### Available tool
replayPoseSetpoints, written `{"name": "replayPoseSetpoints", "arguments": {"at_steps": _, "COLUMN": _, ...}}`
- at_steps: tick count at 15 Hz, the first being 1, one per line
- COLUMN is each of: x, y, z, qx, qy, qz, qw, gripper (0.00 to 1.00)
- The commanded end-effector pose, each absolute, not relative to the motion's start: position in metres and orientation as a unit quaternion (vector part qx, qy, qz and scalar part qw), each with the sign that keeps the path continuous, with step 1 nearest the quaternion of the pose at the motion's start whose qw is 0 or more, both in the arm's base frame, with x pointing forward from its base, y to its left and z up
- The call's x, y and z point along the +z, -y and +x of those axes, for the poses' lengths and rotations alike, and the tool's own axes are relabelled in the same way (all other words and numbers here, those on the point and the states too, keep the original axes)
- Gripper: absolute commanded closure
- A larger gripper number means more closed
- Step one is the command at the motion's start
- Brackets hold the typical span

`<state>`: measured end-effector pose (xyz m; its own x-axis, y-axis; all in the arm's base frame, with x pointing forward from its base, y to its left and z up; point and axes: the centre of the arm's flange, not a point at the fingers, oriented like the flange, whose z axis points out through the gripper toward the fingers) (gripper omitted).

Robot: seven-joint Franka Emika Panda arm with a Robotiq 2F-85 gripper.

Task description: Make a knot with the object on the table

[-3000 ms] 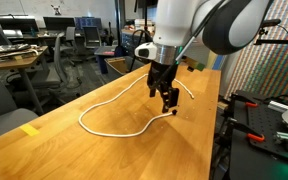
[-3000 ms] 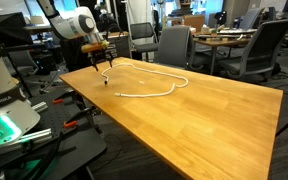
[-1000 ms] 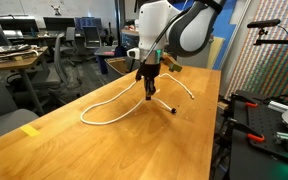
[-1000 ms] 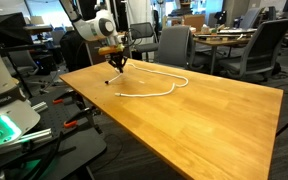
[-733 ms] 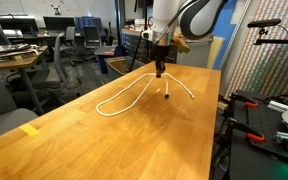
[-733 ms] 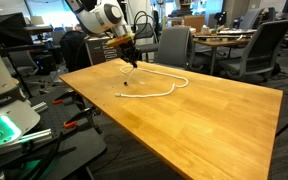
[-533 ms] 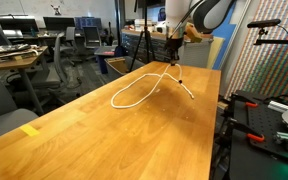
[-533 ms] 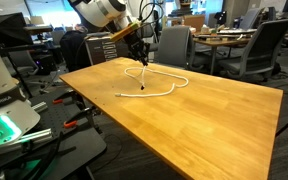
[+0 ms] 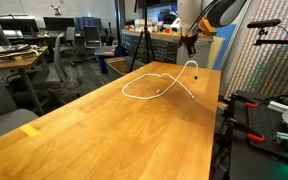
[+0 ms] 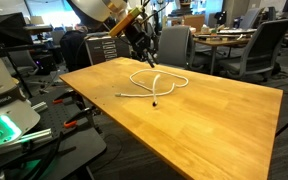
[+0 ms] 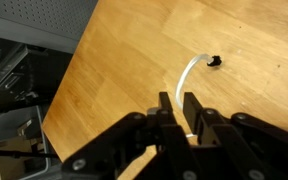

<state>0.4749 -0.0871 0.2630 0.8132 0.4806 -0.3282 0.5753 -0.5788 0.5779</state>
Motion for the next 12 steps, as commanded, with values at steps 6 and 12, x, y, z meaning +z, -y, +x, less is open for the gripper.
{"name": "replayPoseSetpoints", "arguments": {"at_steps": 6, "x": 0.175, "y": -0.031, "z": 0.425, "qx": -0.167, "qy": -0.166, "qz": 0.956, "qw": 0.175, "gripper": 0.08}}
{"name": "replayPoseSetpoints", "arguments": {"at_steps": 12, "x": 0.190, "y": -0.030, "z": 0.422, "qx": -0.136, "qy": -0.101, "qz": 0.977, "qw": 0.129, "gripper": 0.00}}
